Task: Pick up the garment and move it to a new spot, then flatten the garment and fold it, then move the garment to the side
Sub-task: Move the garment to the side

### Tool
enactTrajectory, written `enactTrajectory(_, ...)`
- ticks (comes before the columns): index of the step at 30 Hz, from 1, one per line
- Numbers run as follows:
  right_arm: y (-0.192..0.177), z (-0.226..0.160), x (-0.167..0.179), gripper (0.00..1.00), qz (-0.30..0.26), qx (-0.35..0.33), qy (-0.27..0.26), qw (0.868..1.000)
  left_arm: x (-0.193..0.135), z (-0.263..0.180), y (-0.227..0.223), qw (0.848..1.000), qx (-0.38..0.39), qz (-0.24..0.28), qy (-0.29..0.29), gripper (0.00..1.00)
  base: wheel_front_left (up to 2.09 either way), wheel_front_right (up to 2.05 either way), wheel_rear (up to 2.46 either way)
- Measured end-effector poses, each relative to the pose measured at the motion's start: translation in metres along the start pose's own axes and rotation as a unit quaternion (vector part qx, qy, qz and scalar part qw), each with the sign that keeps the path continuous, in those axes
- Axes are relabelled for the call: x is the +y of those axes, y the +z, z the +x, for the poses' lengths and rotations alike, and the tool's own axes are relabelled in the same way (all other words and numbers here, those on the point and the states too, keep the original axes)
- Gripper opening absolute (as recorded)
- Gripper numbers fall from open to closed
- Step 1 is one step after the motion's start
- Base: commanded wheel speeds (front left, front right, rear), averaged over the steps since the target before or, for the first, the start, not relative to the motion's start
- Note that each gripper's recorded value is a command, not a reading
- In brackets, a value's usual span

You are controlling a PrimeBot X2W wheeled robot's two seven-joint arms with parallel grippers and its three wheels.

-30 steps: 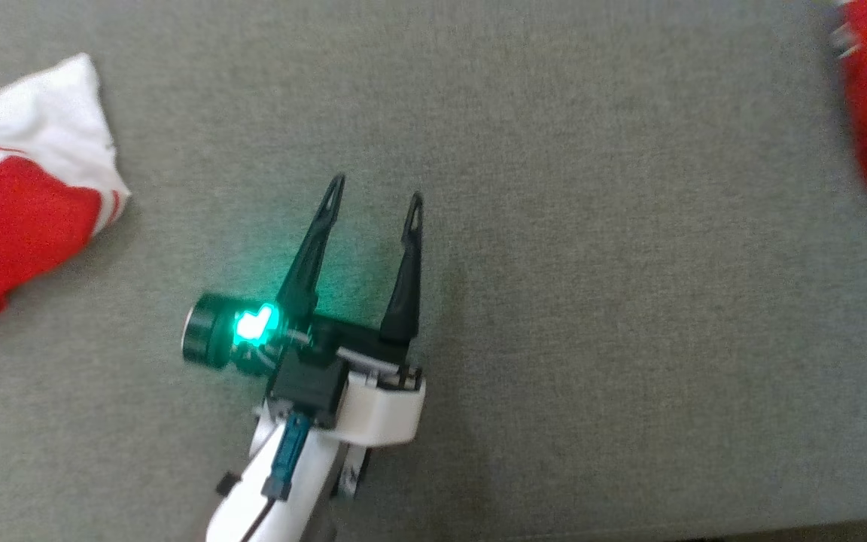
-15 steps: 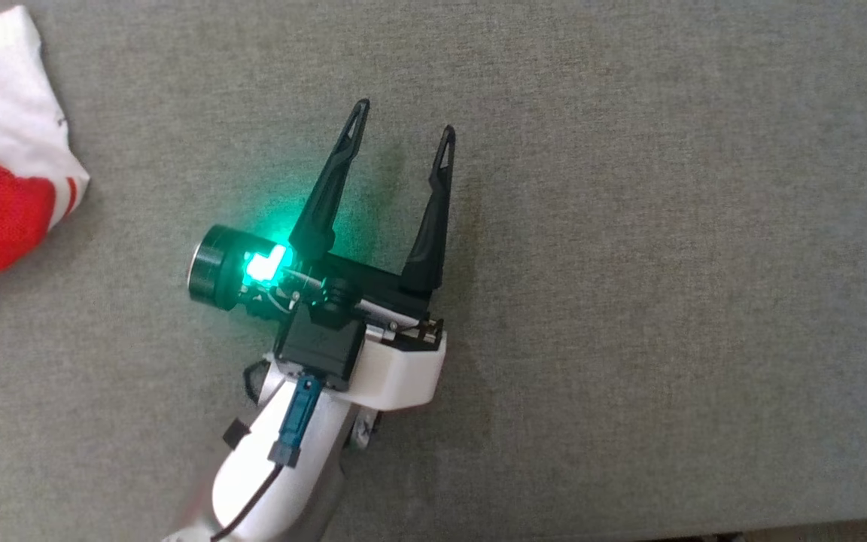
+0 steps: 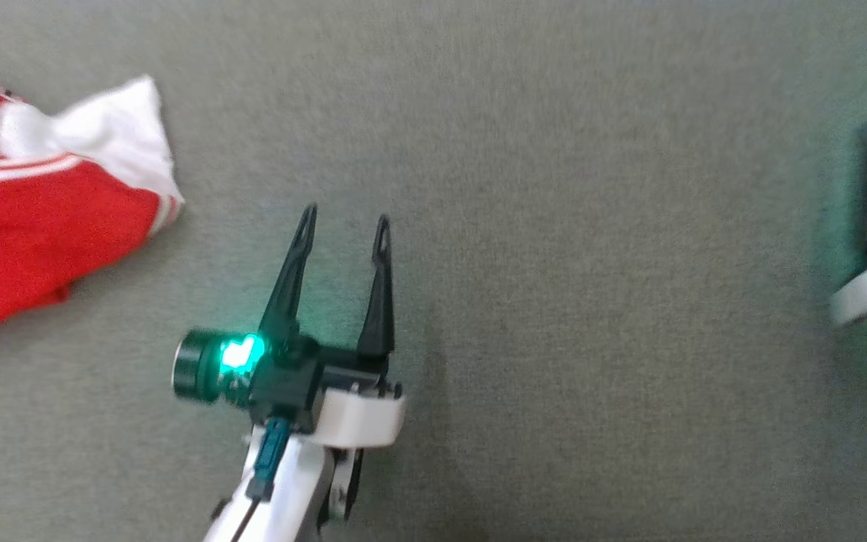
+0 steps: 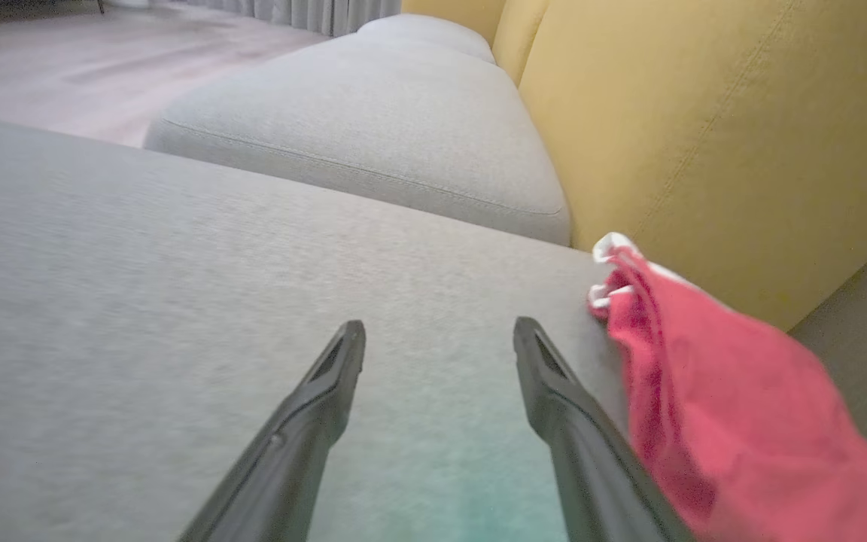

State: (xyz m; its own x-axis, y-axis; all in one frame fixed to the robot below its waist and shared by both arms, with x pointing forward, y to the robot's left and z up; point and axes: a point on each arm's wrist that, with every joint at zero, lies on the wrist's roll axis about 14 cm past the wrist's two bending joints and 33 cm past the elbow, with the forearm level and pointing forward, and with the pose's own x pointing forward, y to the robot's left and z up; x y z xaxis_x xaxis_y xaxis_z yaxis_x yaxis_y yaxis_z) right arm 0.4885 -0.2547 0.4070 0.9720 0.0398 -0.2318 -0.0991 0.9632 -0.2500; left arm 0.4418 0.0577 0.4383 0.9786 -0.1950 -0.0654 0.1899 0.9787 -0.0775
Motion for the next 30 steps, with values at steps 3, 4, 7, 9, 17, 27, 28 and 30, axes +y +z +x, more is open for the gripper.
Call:
enactTrajectory(3, 0.000, -0.021, 0.039, 1.00, 0.060, -0.005, 0.025, 0.998, 0.009, -0.018, 0.014, 1.000, -0.009, 0.000, 0.020, 1.00, 0.00, 0.00, 0.00)
enactTrajectory(4, 0.002, -0.028, 0.051, 1.00, 0.075, -0.007, 0.033, 0.997, 0.012, -0.024, 0.018, 1.000, -0.013, 0.002, 0.027, 1.00, 0.00, 0.00, 0.00)
enactTrajectory(7, 0.013, -0.048, 0.079, 1.00, 0.117, -0.021, 0.051, 0.992, 0.021, -0.045, 0.027, 0.999, -0.020, 0.006, 0.047, 1.00, 0.00, 0.00, 0.00)
enactTrajectory(9, 0.031, -0.062, 0.091, 1.00, 0.140, -0.047, 0.059, 0.987, 0.026, -0.059, 0.031, 0.998, -0.023, 0.008, 0.055, 1.00, 0.00, 0.00, 0.00)
enactTrajectory(17, 0.057, -0.122, 0.107, 1.00, 0.172, -0.094, 0.067, 0.978, 0.040, -0.102, 0.044, 0.996, -0.040, 0.010, 0.084, 1.00, 0.00, 0.00, 0.00)
enactTrajectory(27, 0.052, -0.169, 0.110, 1.00, 0.175, -0.102, 0.060, 0.978, 0.043, -0.143, 0.044, 0.994, -0.049, 0.013, 0.095, 1.00, 0.00, 0.00, 0.00)
enactTrajectory(28, 0.052, -0.171, 0.110, 1.00, 0.175, -0.103, 0.060, 0.977, 0.043, -0.145, 0.046, 0.994, -0.052, 0.015, 0.095, 1.00, 0.00, 0.00, 0.00)
enactTrajectory(30, 0.050, -0.174, 0.112, 1.00, 0.177, -0.100, 0.060, 0.977, 0.044, -0.148, 0.048, 0.994, -0.056, 0.017, 0.096, 1.00, 0.00, 0.00, 0.00)
